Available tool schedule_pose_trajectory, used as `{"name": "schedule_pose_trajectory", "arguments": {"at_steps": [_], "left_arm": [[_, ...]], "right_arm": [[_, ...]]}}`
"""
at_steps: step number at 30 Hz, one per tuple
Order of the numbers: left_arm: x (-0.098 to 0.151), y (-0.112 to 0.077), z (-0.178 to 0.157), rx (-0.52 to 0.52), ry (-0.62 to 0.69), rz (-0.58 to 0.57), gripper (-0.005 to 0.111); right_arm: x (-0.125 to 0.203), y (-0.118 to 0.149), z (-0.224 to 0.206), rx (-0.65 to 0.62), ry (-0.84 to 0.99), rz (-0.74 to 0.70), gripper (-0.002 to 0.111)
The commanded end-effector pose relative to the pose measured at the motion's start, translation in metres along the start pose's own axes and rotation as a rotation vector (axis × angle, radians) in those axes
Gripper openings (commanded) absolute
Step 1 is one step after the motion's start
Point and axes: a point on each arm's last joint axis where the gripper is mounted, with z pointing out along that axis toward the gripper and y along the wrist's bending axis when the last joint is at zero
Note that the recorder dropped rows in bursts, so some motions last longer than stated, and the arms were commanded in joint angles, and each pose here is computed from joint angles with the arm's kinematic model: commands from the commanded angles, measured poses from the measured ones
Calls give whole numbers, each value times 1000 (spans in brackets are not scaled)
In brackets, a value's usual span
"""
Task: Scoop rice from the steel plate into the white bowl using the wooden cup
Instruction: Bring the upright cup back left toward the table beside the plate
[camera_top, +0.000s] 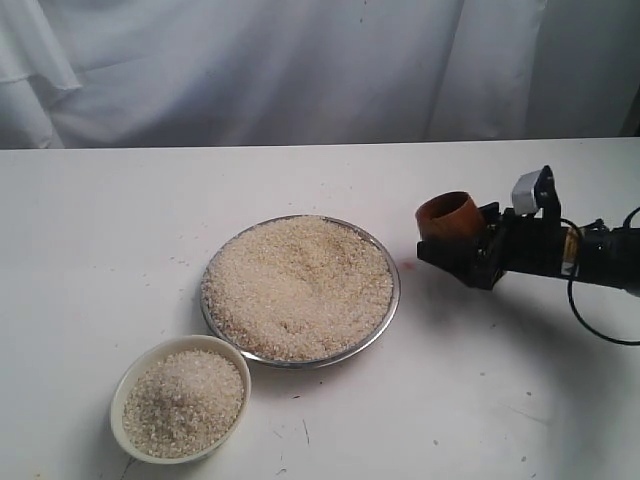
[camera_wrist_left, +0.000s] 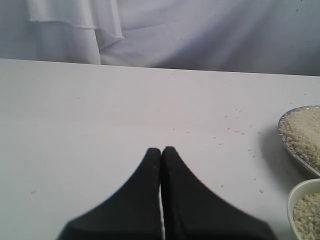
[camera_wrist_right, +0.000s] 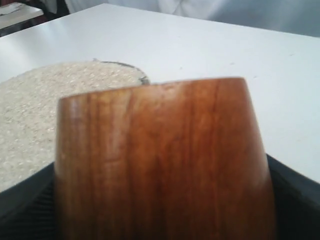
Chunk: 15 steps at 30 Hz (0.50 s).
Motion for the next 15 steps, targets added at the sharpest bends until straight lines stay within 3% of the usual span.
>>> {"name": "schedule_pose_trajectory", "arguments": {"at_steps": [1, 6, 15], "left_arm": [[0, 0, 0, 3, -13, 2, 0], [0, 0, 0, 3, -13, 2, 0], [0, 0, 0, 3, -13, 2, 0]], "right_arm": [[-2, 15, 15, -102, 21, -38, 0], [-1, 24, 23, -156, 47, -61, 0], [-1, 18, 17, -131, 39, -52, 0]]}}
